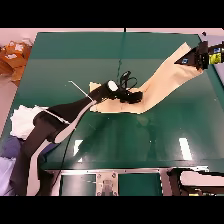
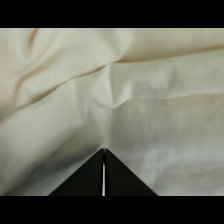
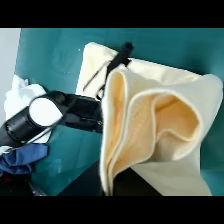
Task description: Fold the shirts.
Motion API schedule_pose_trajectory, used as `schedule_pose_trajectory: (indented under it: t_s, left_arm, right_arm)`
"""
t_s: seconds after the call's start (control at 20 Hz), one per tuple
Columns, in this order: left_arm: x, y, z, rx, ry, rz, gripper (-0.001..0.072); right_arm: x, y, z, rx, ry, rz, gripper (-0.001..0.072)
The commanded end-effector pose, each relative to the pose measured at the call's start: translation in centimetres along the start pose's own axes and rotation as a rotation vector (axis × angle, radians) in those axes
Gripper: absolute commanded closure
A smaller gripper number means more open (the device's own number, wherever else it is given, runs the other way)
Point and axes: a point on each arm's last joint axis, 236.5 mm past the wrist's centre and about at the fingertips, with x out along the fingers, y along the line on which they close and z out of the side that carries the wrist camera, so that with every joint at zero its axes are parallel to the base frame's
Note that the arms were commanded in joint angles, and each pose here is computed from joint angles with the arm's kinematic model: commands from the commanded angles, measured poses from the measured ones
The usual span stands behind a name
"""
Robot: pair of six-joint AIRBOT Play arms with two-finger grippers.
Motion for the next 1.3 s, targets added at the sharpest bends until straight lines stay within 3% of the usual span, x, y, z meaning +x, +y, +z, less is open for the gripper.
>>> schedule_pose_trajectory:
  t_s: [0.0,0.3,0.7,0.75,0.8,0.85,0.9,1.05,1.25]
  left_arm:
    - [-4.7,-0.7,0.9,0.028,0.098,-0.060,0.0688]
    - [-22.5,-1.6,6.9,0.127,0.102,-0.112,0.0688]
    - [-39.5,1.3,11.0,0.193,-0.148,-0.012,0.0688]
    - [-40.1,1.7,10.8,0.196,-0.147,-0.006,0.0688]
    - [-40.5,2.2,10.5,0.199,-0.136,-0.004,0.0688]
    - [-40.6,2.7,10.1,0.199,-0.121,-0.004,0.0688]
    - [-40.5,3.0,9.7,0.194,-0.107,-0.006,0.0688]
    - [-40.2,3.4,9.1,0.190,-0.081,-0.005,0.0688]
    - [-40.2,3.4,9.1,0.190,-0.081,-0.006,0.0688]
  right_arm:
    - [0.7,0.1,-0.3,0.016,0.010,0.004,0.0699]
    - [6.4,3.6,0.3,0.038,0.001,0.040,0.0698]
    - [27.9,12.7,-4.6,0.071,0.007,0.108,0.0695]
    - [31.2,13.6,-5.4,0.078,-0.016,0.111,0.0611]
    - [34.3,14.4,-6.2,0.084,-0.052,0.115,0.0481]
    - [37.1,14.7,-6.8,0.096,-0.094,0.113,0.0263]
    - [38.9,14.6,-7.2,0.111,-0.129,0.109,0.0167]
    - [38.2,12.8,-5.6,0.133,-0.144,0.091,0.0167]
    - [30.3,6.3,-1.0,0.115,-0.103,-0.002,0.0167]
